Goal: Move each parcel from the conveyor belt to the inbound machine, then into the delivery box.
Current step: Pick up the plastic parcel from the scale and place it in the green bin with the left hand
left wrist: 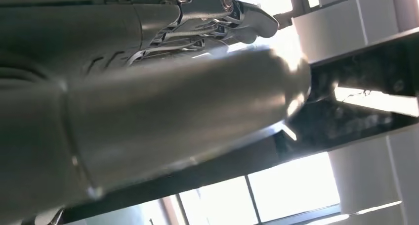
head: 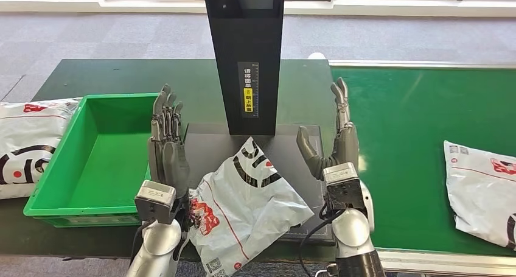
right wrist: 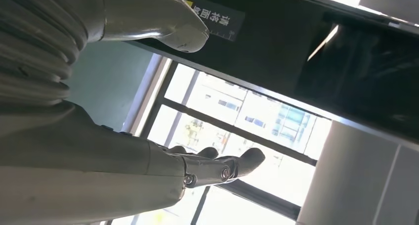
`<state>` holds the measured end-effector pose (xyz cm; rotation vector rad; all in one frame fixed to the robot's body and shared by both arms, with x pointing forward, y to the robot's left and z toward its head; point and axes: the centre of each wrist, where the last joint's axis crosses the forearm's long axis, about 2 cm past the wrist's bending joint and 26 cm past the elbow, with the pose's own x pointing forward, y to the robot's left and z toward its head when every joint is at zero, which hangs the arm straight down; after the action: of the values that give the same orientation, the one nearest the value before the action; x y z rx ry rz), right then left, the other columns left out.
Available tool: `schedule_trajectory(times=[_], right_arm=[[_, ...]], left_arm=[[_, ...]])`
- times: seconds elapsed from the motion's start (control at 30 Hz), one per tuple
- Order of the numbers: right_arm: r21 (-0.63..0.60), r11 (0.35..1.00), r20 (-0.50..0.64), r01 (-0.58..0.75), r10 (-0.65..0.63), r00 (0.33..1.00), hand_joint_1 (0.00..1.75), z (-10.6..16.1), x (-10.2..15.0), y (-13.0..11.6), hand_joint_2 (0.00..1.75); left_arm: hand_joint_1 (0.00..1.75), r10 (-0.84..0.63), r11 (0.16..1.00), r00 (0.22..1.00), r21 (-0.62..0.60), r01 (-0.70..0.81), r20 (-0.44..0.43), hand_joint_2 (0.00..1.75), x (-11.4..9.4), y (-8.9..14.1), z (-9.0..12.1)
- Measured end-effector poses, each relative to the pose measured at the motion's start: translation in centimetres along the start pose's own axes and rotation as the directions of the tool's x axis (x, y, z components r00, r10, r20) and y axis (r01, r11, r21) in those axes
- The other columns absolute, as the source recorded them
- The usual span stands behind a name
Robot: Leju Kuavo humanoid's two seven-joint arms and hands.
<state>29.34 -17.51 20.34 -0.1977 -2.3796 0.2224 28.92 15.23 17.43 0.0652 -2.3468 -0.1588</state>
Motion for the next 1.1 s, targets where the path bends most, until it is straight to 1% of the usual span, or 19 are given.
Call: schedule_trajectory(times=[0.1,0.17,0.23,0.37,0.57,0.87,0.93,1.0,1.07,1.1], right_arm=[[0.005,1.000,0.000,0.001,-0.001,1.000,0.00,-0.1,-0.1,-0.1,1.75],[0.010,1.000,0.002,0.000,0.000,1.000,0.00,-0.1,0.0,-0.1,1.75],[0.013,1.000,0.008,-0.004,0.004,1.000,0.00,-0.2,0.1,-0.2,1.75],[0.012,1.000,0.028,-0.014,0.013,1.000,0.00,0.0,0.4,-0.4,1.75],[0.005,1.000,0.037,-0.018,0.017,0.999,0.00,0.3,0.8,-0.6,1.75],[0.002,1.000,0.042,-0.019,0.019,0.999,0.00,0.3,0.9,-0.7,1.75],[0.002,1.000,0.045,-0.020,0.020,0.999,0.00,0.3,0.9,-0.7,1.75],[0.002,1.000,0.056,-0.022,0.021,0.998,0.00,0.3,1.0,-0.8,1.75],[0.000,1.000,0.075,-0.017,0.017,0.997,0.00,0.5,1.2,-0.9,1.75],[-0.001,1.000,0.085,-0.012,0.012,0.996,0.00,0.5,1.3,-1.0,1.75]], left_arm=[[0.00,-0.114,0.988,0.992,-0.111,0.108,-0.048,1.75,-0.2,-0.1,0.0],[0.00,-0.215,0.960,0.975,-0.198,0.199,-0.063,1.75,-0.6,-0.3,0.1],[0.00,-0.289,0.930,0.956,-0.251,0.267,-0.055,1.75,-1.0,-0.4,0.4],[0.00,-0.391,0.878,0.920,-0.315,0.361,-0.034,1.75,-1.9,-0.5,0.9],[0.00,-0.424,0.852,0.905,-0.356,0.383,-0.041,1.75,-2.8,-0.2,1.5],[0.00,-0.434,0.843,0.899,-0.373,0.387,-0.048,1.75,-3.2,0.0,1.9],[0.00,-0.453,0.830,0.890,-0.386,0.403,-0.044,1.75,-3.2,0.0,1.9],[0.00,-0.512,0.783,0.858,-0.428,0.452,-0.031,1.75,-3.4,0.1,2.0],[0.00,-0.592,0.700,0.806,-0.501,0.508,-0.009,1.75,-3.7,0.4,2.5],[0.00,-0.625,0.657,0.781,-0.542,0.524,-0.003,1.75,-3.9,0.6,3.2]])
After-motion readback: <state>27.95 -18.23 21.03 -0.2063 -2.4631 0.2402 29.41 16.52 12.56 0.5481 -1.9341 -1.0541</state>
